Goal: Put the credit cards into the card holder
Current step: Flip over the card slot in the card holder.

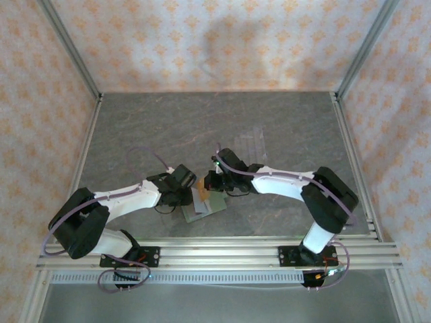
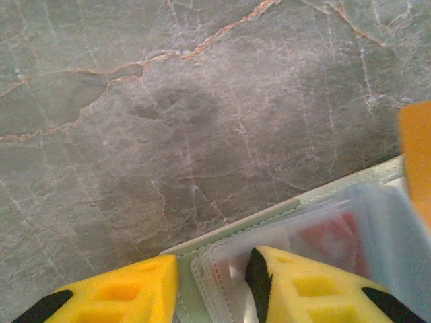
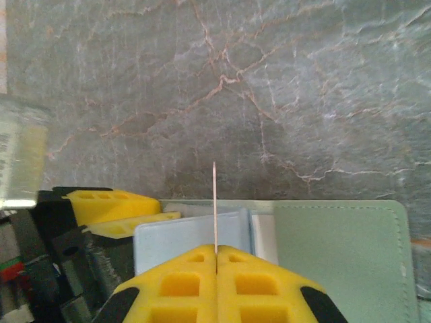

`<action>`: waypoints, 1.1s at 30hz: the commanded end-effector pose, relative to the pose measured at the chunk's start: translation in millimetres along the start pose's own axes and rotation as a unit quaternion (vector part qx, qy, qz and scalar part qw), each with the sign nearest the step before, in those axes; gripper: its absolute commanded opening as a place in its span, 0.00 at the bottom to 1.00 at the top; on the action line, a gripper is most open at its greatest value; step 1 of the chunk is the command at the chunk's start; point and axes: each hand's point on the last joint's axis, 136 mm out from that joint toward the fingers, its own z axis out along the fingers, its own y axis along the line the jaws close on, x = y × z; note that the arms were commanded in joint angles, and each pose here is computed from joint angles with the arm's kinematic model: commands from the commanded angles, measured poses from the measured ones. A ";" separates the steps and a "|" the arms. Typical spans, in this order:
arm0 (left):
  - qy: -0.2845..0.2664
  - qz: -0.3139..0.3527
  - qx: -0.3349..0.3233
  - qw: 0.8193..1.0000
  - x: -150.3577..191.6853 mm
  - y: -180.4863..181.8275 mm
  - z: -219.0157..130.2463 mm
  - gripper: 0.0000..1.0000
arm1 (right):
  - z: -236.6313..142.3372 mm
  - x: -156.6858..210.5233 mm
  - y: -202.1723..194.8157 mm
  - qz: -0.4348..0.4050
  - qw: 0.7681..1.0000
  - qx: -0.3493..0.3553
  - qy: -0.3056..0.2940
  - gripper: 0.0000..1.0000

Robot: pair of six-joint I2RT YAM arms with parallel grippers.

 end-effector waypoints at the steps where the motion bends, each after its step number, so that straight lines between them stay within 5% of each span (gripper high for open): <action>1: 0.034 0.011 -0.038 0.999 16.3 20.1 0.0 0.39 | 10.9 6.6 4.2 0.014 1.000 -0.021 0.013 0.00; 11: -0.003 -0.032 -0.091 0.995 14.0 51.8 -33.9 0.48 | 20.8 11.2 -11.6 0.011 1.000 0.014 0.021 0.00; 19: -0.009 -0.012 -0.015 1.000 -7.0 10.2 -43.8 0.63 | 19.5 11.7 -10.2 0.004 1.000 0.014 0.025 0.00; 24: 0.006 0.004 -0.024 1.000 -10.3 2.4 -26.9 0.59 | 18.2 10.8 -4.4 -0.001 1.000 0.006 0.028 0.00; 33: 0.031 0.002 -0.085 0.996 20.6 40.6 -0.4 0.50 | 7.1 -1.4 9.5 -0.010 1.000 -0.019 0.019 0.00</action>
